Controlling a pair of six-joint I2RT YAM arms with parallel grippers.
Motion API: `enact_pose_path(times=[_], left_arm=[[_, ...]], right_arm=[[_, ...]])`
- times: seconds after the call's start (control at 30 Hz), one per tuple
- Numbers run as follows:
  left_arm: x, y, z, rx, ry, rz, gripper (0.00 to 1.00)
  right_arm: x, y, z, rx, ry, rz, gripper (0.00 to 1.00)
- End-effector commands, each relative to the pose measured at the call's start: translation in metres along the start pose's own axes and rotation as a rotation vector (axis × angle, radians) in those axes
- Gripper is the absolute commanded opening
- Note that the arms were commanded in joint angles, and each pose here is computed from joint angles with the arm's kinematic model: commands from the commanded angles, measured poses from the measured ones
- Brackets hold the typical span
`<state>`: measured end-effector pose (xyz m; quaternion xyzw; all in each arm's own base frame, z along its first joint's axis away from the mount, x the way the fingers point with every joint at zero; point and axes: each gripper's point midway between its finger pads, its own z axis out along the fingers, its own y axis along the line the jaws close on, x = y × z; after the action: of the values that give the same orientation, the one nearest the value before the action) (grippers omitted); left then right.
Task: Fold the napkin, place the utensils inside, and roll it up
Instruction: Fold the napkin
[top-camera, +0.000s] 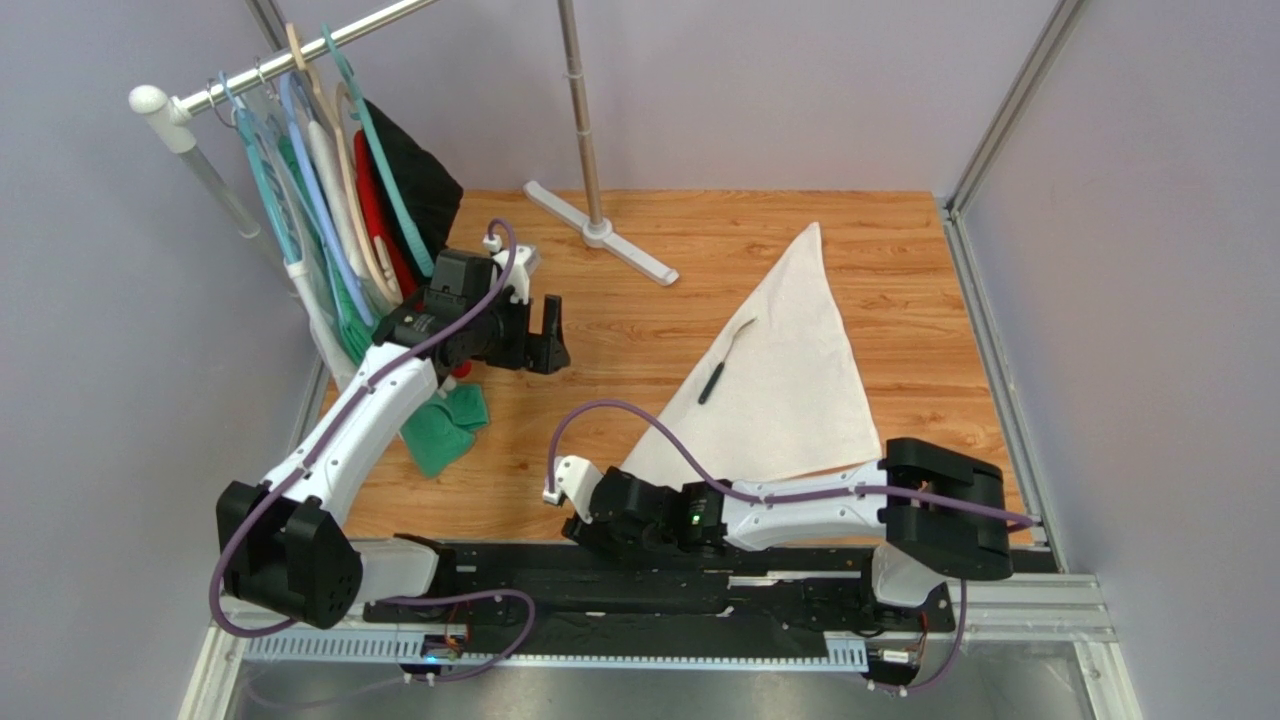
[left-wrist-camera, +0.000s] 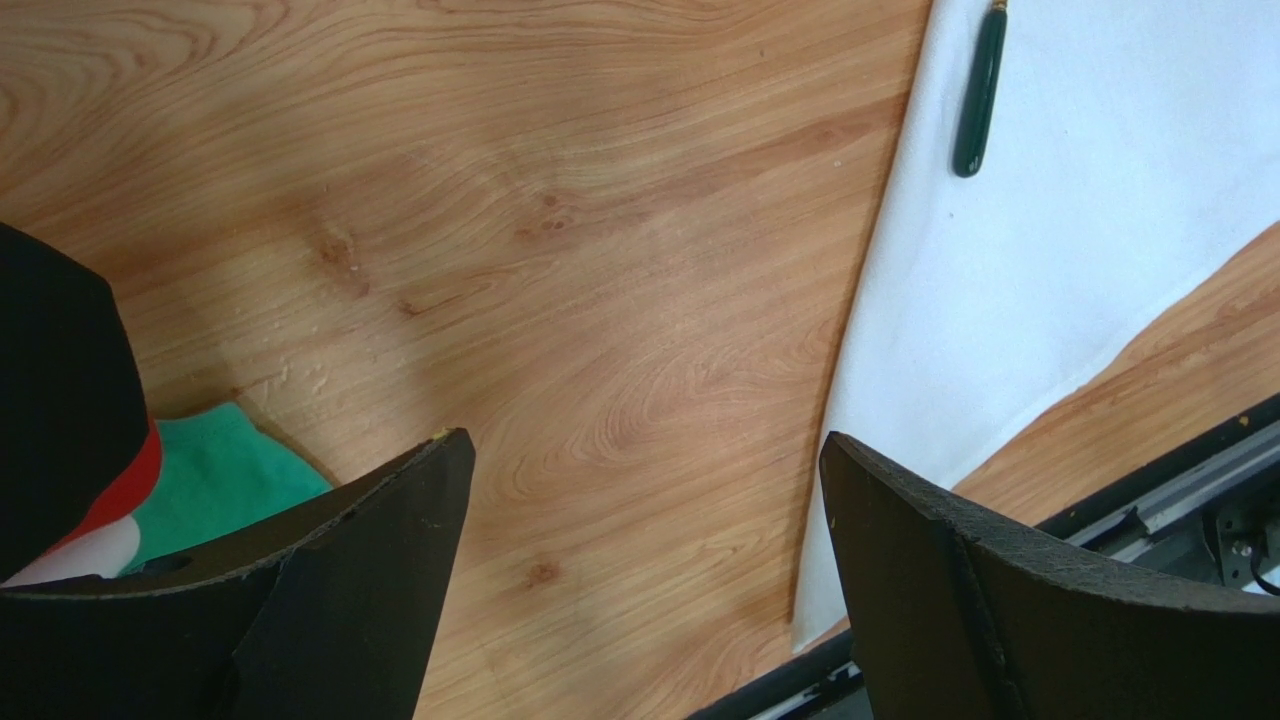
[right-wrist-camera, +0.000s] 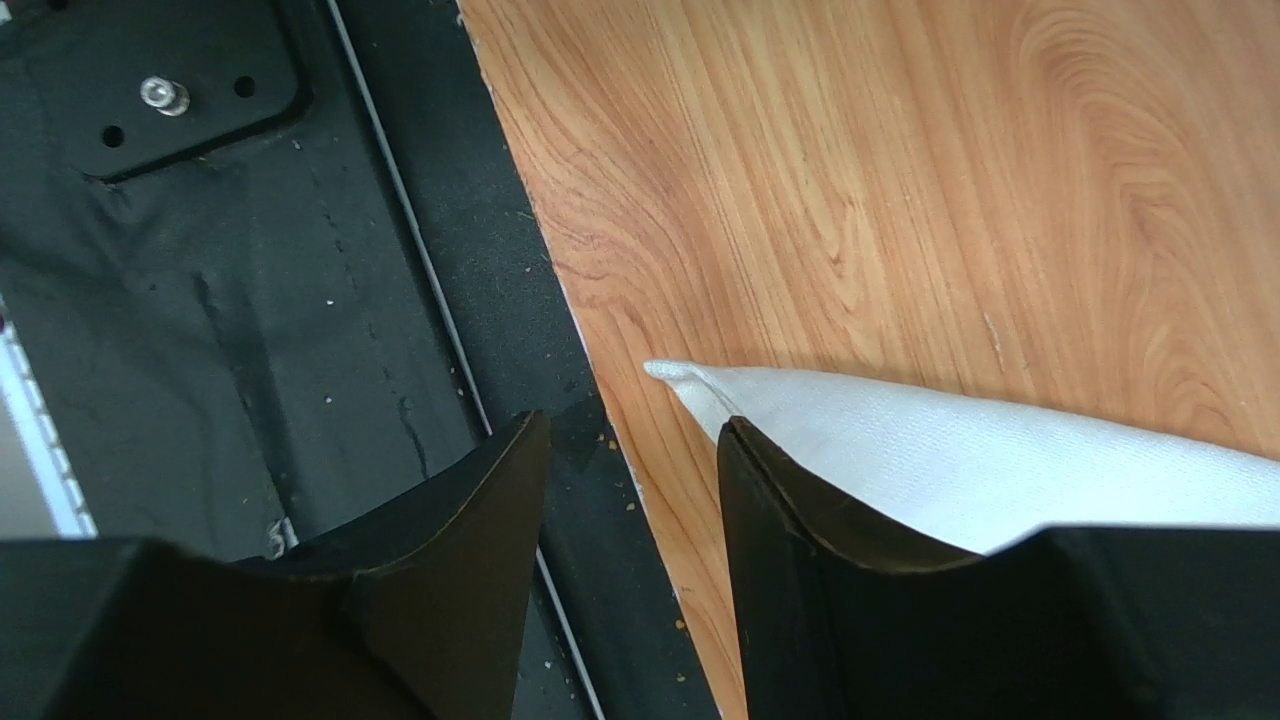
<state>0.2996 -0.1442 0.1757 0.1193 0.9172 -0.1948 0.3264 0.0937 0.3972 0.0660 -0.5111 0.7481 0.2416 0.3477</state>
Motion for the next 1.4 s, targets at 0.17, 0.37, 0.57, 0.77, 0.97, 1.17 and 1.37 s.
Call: enact_pose_path(times=[0.17, 0.37, 0.57, 0.77, 0.97, 1.17, 1.37], left_arm=[[-0.001, -0.004, -0.008, 0.024, -0.021, 0.028, 0.95], [-0.002, -0.004, -0.009, 0.026, -0.027, 0.031, 0.95], [-0.001, -0.005, -0.008, 0.032, -0.023, 0.03, 0.95], [0.0, -0.005, -0.008, 0.033, -0.02, 0.03, 0.95], [0.0, -0.005, -0.008, 0.035, -0.02, 0.03, 0.95], [0.0, -0.006, -0.007, 0.039, -0.018, 0.029, 0.95], [0.002, -0.007, -0.006, 0.046, -0.011, 0.028, 0.95]], right_arm=[[-0.01, -0.005, 0.017, 0.085, -0.042, -0.04, 0.49], [0.003, -0.006, 0.024, 0.094, -0.007, -0.044, 0.48], [0.009, -0.01, 0.027, 0.121, 0.001, -0.018, 0.47], [0.011, -0.01, 0.032, 0.129, 0.009, 0.004, 0.43], [0.022, -0.011, 0.035, 0.137, 0.041, 0.01, 0.31], [0.028, -0.012, 0.037, 0.147, 0.054, 0.014, 0.28], [-0.006, -0.006, 0.007, 0.1, -0.028, 0.057, 0.33]])
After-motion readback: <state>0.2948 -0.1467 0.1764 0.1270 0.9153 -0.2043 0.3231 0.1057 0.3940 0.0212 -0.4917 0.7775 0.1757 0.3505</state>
